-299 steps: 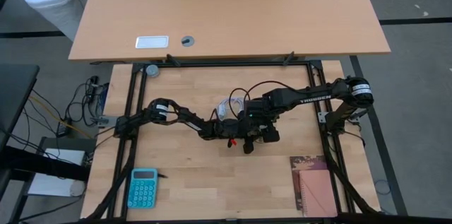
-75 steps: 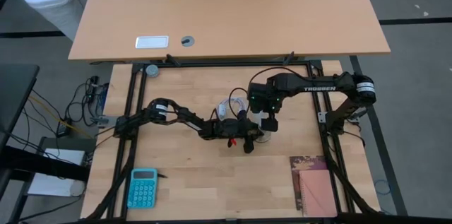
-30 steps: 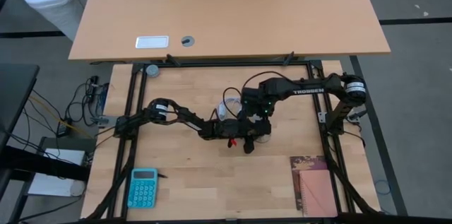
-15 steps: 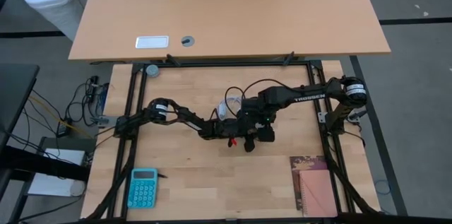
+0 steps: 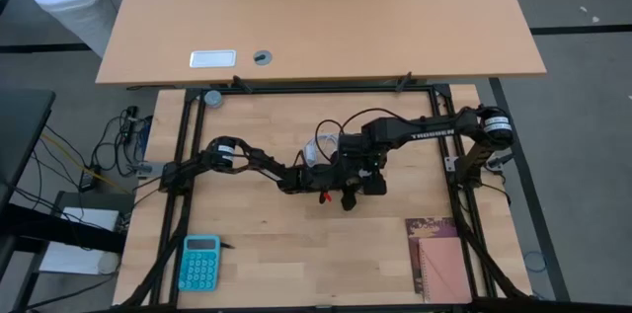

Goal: Screw lightbulb
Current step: Insert the white lightbulb into the lamp socket

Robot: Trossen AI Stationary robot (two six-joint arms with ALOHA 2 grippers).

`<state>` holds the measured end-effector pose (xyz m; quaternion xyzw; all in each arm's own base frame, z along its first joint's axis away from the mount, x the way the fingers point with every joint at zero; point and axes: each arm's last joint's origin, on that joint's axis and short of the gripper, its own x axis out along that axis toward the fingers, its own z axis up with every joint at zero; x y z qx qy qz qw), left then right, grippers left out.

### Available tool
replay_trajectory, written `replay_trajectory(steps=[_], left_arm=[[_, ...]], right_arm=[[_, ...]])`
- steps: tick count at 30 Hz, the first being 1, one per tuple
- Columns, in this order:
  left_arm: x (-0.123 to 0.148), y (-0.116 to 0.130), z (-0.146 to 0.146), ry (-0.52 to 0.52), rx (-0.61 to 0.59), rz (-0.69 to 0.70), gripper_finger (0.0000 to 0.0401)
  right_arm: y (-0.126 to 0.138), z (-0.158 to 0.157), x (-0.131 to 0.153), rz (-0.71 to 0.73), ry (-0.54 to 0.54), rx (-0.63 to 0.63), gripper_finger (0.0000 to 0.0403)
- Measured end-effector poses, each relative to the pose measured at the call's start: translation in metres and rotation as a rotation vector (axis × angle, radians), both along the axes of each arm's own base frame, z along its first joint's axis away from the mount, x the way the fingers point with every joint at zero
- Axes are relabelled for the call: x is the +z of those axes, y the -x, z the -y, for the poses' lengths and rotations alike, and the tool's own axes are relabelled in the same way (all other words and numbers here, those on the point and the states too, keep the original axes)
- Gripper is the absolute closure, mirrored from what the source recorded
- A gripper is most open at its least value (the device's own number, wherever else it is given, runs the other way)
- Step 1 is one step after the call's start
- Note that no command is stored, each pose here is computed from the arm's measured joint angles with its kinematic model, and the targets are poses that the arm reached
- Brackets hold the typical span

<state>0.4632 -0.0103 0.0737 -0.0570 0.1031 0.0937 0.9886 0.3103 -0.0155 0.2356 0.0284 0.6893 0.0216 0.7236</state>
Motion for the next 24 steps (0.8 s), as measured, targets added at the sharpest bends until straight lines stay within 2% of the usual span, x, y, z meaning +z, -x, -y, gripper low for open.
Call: replay_trajectory(steps=[3,8,15,24], left_arm=[[0.000,0.000,0.000,-0.001,0.008,-0.001,0.0208],[0.000,0.000,-0.001,0.011,0.039,0.003,0.0208],[0.000,0.001,0.002,0.021,0.091,0.009,0.0208],[0.000,0.002,0.011,0.020,0.206,0.024,0.0208]], right_arm=[[0.000,0.004,0.000,0.000,-0.013,-0.054,0.0145],[0.000,0.007,0.000,-0.005,-0.020,-0.221,0.0143],[-0.001,0.003,0.001,-0.008,0.013,-0.427,0.0145],[-0.004,-0.001,0.001,0.014,0.039,-0.662,0.0145]])
